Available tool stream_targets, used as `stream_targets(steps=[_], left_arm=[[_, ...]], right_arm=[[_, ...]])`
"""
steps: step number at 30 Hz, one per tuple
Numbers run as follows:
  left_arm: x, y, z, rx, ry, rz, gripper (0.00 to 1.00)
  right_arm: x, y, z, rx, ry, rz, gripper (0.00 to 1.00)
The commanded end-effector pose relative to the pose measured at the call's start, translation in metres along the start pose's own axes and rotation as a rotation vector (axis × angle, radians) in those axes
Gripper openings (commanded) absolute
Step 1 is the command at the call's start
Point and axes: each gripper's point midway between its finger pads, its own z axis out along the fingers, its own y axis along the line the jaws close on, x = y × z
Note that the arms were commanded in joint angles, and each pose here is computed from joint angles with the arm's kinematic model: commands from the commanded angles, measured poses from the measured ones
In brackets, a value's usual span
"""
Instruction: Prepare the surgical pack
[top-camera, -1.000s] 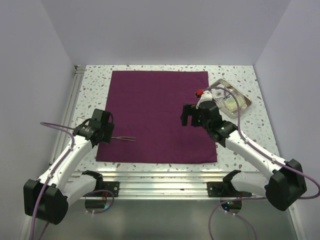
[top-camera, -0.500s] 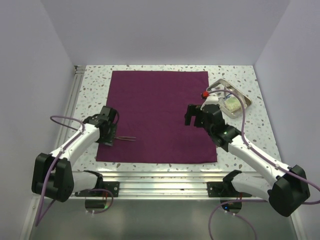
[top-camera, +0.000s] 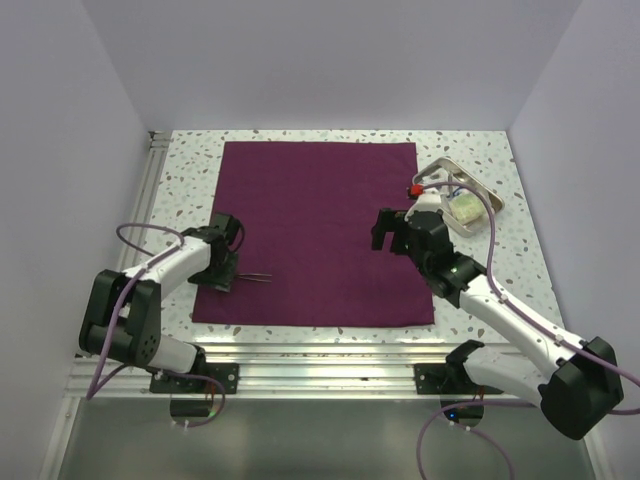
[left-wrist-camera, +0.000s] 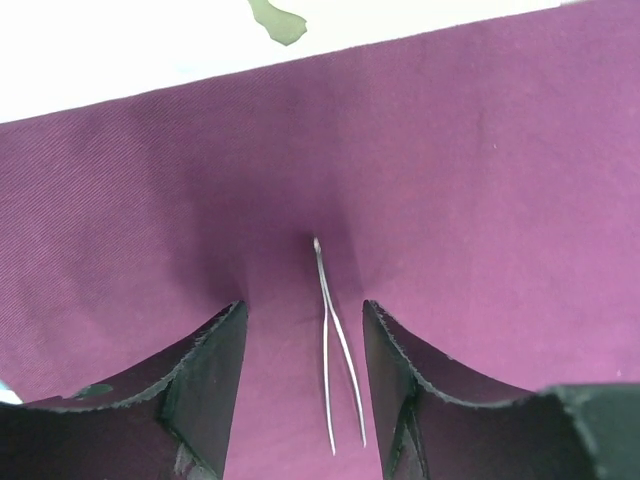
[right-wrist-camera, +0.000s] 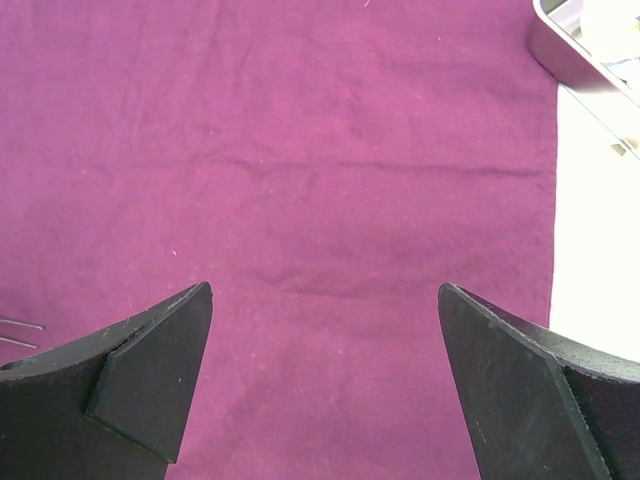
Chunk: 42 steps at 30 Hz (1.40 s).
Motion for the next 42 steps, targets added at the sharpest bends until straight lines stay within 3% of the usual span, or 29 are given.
stream_targets(steps=[1, 5, 15, 22, 30, 34, 38, 42], left_arm=[[-0.002, -0.015, 0.005, 0.028, 0.000, -0.032, 0.53], [0.002, -0.012, 0.013, 0.010, 0.009, -0.023, 0.46], [0.008, -0.016, 0.019, -0.002, 0.039, 0.003, 0.00], [0.006, -0.032, 0.000, 0.136, 0.056, 0.102, 0.00], [0.013, -0.064, -0.035, 0.444, 0.079, 0.414, 0.00], [0.028, -0.084, -0.069, 0.715, 0.115, 0.586, 0.00], [0.064, -0.105, -0.128, 1.112, 0.242, 0.750, 0.00], [0.078, -0.105, -0.154, 1.285, 0.216, 0.851, 0.00]], right_arm=[[-0.014, -0.001, -0.001, 0.009, -0.063, 0.039, 0.99], [-0.013, -0.001, -0.002, 0.009, -0.063, 0.039, 0.99], [-0.015, -0.004, -0.005, 0.013, -0.085, 0.040, 0.99], [-0.013, -0.002, -0.004, -0.002, -0.077, 0.016, 0.99], [-0.013, 0.021, -0.007, -0.125, -0.043, -0.025, 0.99], [-0.004, 0.053, -0.010, -0.295, 0.024, -0.035, 0.99], [0.016, 0.102, -0.016, -0.544, 0.170, -0.002, 0.95], [0.023, 0.141, -0.026, -0.713, 0.273, 0.083, 0.90]])
